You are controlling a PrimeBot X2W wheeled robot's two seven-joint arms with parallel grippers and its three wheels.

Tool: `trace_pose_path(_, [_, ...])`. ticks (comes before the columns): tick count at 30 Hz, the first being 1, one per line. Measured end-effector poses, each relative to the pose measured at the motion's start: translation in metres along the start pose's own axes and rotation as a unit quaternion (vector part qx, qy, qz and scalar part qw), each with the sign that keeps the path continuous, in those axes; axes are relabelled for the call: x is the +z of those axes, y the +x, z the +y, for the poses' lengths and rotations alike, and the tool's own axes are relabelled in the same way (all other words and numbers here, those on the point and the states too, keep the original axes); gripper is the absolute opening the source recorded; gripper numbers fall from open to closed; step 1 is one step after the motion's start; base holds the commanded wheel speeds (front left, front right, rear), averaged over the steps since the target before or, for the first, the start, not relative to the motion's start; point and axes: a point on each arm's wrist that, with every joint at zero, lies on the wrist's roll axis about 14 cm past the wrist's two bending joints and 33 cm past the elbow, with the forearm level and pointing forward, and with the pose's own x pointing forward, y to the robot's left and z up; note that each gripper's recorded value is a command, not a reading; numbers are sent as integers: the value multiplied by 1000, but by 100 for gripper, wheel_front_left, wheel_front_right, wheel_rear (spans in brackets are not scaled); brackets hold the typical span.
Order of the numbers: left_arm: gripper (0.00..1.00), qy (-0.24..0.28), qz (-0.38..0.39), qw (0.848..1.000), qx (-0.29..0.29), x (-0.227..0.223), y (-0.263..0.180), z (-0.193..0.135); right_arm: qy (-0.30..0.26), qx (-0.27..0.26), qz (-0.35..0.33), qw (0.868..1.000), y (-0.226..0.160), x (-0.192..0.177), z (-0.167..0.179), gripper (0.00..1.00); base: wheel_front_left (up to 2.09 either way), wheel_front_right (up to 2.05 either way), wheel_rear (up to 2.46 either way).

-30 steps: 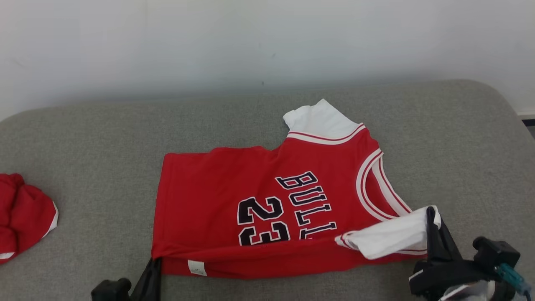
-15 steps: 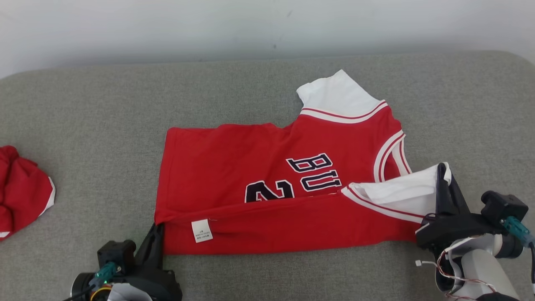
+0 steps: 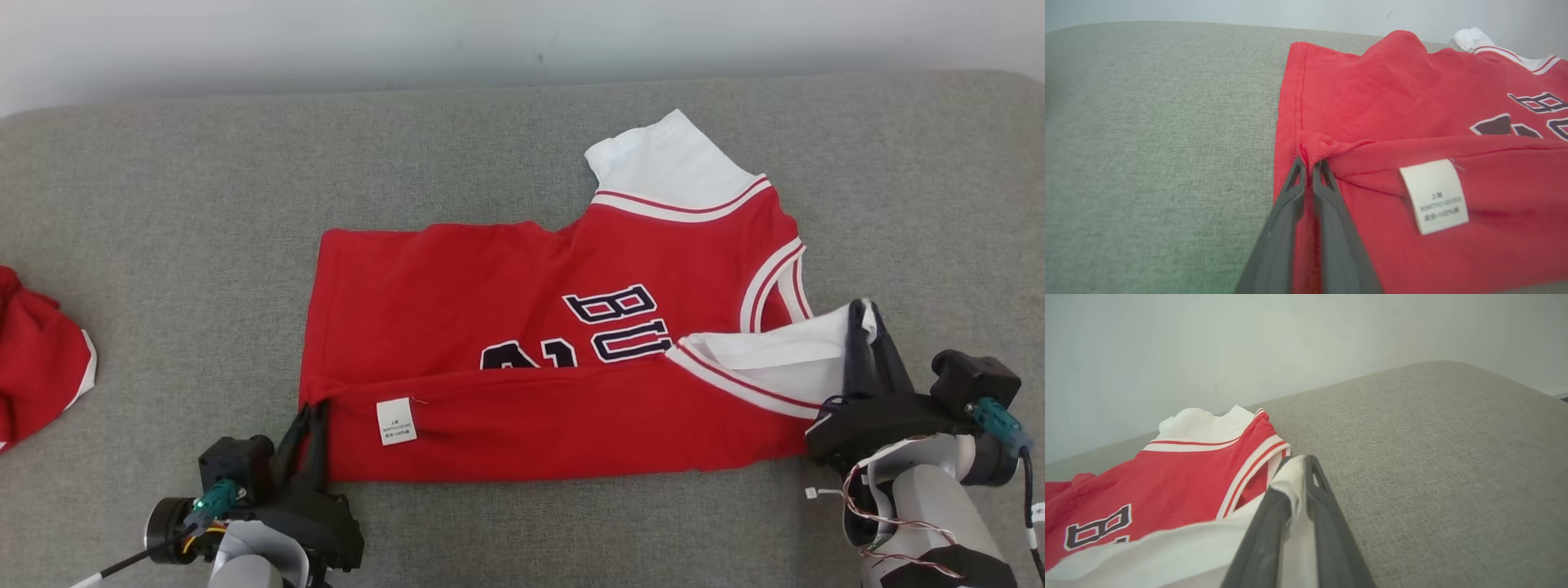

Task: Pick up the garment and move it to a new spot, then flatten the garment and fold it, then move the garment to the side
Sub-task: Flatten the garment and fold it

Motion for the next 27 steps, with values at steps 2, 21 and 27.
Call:
trace_pose_path(2, [100, -3, -4, 1000, 5, 2, 0, 1, -7, 1, 2, 1000, 0, -1, 0, 100, 0, 0, 0])
trace_pose_path(21, [100, -21, -1, 999, 50, -17, -40, 12, 3, -29, 63, 998, -64, -49, -25, 100, 0, 0, 0])
trace_pose_path(27, [100, -24, 2, 999, 44, -19, -40, 8, 4, -21, 96, 995, -67, -69, -20, 96, 0, 0, 0])
